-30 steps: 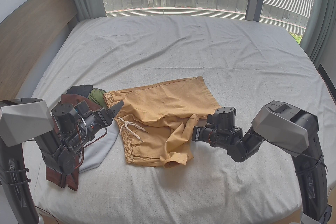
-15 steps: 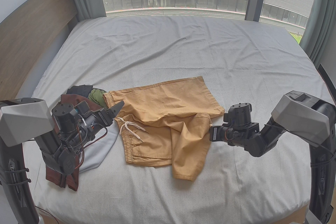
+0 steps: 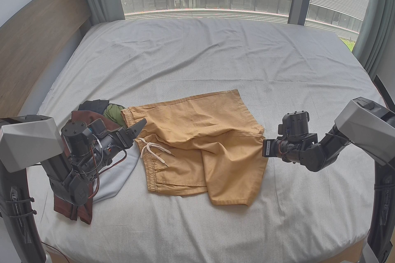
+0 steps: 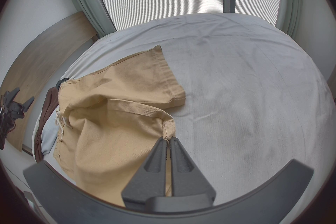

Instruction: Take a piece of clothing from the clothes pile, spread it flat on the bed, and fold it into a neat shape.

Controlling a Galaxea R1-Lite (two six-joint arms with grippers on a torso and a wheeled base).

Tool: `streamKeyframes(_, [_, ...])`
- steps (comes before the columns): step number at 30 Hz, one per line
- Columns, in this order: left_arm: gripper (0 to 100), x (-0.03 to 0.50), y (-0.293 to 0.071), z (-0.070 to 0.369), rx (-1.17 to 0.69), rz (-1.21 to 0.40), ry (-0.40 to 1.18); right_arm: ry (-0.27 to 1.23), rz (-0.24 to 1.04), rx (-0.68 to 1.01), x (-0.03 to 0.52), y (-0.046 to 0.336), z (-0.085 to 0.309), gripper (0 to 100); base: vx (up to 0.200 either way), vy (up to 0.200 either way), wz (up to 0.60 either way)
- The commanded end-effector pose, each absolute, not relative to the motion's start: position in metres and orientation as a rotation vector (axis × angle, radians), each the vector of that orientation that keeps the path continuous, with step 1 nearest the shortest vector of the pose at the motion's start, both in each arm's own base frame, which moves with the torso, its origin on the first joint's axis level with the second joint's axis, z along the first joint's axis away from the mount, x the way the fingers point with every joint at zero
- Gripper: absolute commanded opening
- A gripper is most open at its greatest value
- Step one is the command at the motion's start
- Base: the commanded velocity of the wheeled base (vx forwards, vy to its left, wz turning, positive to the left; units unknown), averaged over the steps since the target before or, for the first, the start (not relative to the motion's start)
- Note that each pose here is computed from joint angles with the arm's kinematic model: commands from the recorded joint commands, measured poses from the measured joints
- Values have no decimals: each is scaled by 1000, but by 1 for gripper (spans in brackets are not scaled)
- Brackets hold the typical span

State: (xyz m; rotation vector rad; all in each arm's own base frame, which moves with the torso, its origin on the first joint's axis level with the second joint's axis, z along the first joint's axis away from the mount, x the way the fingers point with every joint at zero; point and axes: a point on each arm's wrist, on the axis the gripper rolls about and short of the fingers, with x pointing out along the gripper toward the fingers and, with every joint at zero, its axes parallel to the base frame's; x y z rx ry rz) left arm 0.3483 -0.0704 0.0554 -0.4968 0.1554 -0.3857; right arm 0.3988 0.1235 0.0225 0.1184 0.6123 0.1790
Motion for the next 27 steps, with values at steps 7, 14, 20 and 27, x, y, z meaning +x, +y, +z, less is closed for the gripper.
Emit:
streamKeyframes(7, [100,348,-70,55,-497,-387,157,589,143,131,421,113,13,0,0,0,0])
streamKeyframes(14, [100,348,-71,54,-495,-386,160,573,140,136,429,113,11,0,0,0,0])
streamKeyframes(20, [100,348,-73,50,-494,-388,172,554,141,145,431,114,14,0,0,0,0])
streamKeyframes(27, [100,345,-73,49,-492,-387,182,474,133,157,435,116,23,100,0,0,0])
